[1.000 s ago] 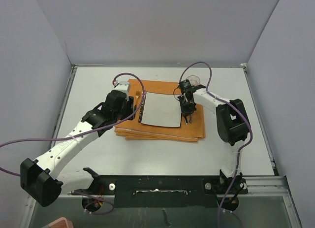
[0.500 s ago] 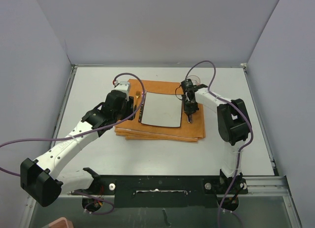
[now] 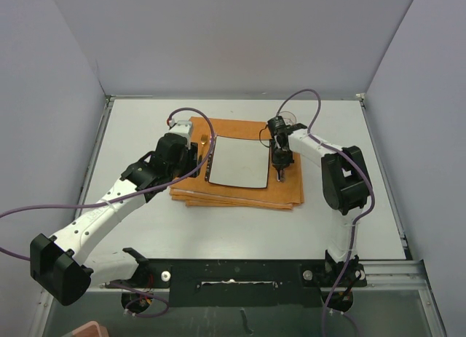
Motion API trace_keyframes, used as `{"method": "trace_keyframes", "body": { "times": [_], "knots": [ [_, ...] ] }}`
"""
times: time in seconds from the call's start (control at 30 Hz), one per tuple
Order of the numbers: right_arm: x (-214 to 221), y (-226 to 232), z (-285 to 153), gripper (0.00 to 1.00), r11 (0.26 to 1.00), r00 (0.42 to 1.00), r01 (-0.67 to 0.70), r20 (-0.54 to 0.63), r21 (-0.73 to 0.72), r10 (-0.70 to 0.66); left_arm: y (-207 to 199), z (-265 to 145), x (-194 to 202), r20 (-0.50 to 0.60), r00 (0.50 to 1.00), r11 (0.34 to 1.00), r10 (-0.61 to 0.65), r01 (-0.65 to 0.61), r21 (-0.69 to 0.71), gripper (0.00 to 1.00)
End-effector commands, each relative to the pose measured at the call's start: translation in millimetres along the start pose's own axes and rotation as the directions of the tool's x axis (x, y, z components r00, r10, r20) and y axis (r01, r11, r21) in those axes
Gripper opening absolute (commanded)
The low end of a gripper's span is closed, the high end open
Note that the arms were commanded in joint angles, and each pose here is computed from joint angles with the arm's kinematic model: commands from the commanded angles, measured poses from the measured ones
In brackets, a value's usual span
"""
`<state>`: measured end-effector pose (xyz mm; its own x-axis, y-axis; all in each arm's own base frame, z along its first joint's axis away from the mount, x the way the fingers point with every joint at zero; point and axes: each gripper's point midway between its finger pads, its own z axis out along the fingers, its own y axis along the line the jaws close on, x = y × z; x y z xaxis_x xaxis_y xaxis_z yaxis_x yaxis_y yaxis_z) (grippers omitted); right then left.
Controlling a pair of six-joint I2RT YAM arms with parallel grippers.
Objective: Set the dinner table for one person
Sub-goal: Adjust the knife on the napkin.
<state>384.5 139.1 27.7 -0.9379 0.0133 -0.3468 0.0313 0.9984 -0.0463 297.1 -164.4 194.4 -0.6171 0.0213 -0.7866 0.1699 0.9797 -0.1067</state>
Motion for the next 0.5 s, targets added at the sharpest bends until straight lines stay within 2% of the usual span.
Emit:
{"method": "trace_keyframes", "body": {
  "times": [0.0, 0.47],
  "knots": [
    [-24, 7, -14, 0.00, 0.998, 0.995, -0.064, 0.072, -0.001, 0.063, -7, -5, -32, 0.087, 0.996, 1.000, -0.016, 0.014, 0.023, 0.46],
    [-20, 18, 0, 0.00, 0.995, 0.994, -0.101, 0.037, -0.006, 0.101, -4, -8, -34, 0.097, 0.995, 1.000, 0.002, -0.004, 0.016, 0.46]
  ]
}}
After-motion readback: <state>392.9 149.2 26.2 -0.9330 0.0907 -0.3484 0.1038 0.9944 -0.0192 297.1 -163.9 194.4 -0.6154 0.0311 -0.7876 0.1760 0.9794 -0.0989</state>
